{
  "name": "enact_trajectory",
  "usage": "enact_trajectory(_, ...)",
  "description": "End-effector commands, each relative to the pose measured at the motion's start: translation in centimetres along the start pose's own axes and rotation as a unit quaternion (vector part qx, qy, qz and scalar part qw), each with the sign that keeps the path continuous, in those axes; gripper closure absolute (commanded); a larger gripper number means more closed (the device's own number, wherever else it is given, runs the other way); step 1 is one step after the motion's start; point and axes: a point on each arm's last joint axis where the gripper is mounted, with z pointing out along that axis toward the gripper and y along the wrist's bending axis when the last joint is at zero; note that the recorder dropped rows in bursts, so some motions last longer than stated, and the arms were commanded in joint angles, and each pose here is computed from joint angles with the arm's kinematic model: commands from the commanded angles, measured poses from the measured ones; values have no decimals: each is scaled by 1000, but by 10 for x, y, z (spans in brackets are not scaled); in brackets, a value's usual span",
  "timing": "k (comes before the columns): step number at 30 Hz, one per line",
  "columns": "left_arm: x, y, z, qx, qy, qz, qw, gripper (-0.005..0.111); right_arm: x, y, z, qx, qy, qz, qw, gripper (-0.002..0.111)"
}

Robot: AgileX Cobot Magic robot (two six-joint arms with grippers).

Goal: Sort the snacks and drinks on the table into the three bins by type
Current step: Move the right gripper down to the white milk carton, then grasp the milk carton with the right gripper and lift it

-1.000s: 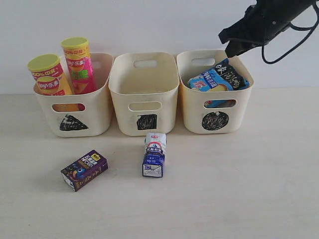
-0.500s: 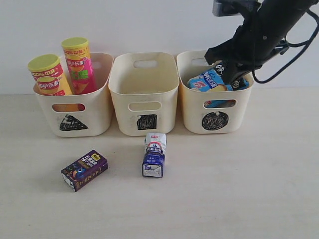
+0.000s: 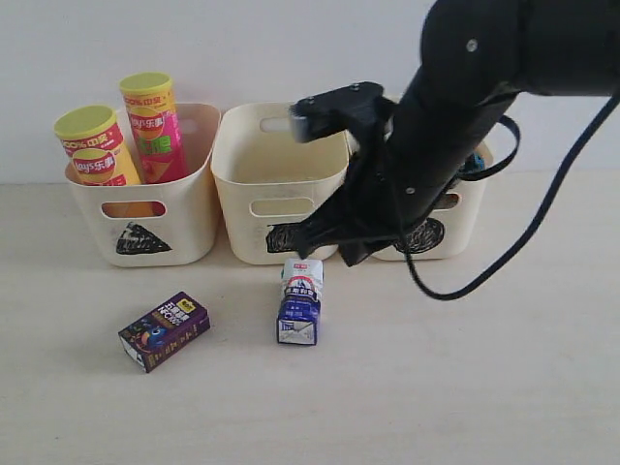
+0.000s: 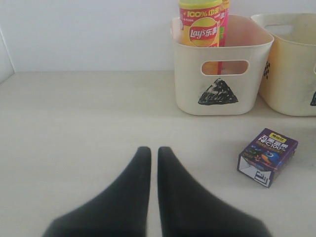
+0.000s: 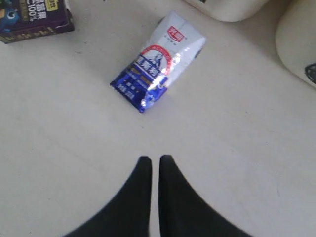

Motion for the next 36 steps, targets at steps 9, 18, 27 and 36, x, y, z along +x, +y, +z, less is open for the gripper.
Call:
enact_trajectory(9,1,0,0,1,0,0,1000,102,0,51,27,64,-7,-39,997,108)
enact_trajectory(18,1,0,0,1,0,0,1000,102,-7,54,35,49,-44,-3,998,56)
enact_trajectory(27,1,0,0,1,0,0,1000,102,-9,48,69,61,-10,94,994,12)
enact_trajectory(36,1,0,0,1,0,0,1000,102,-20,37,110,90,43,123,987,19)
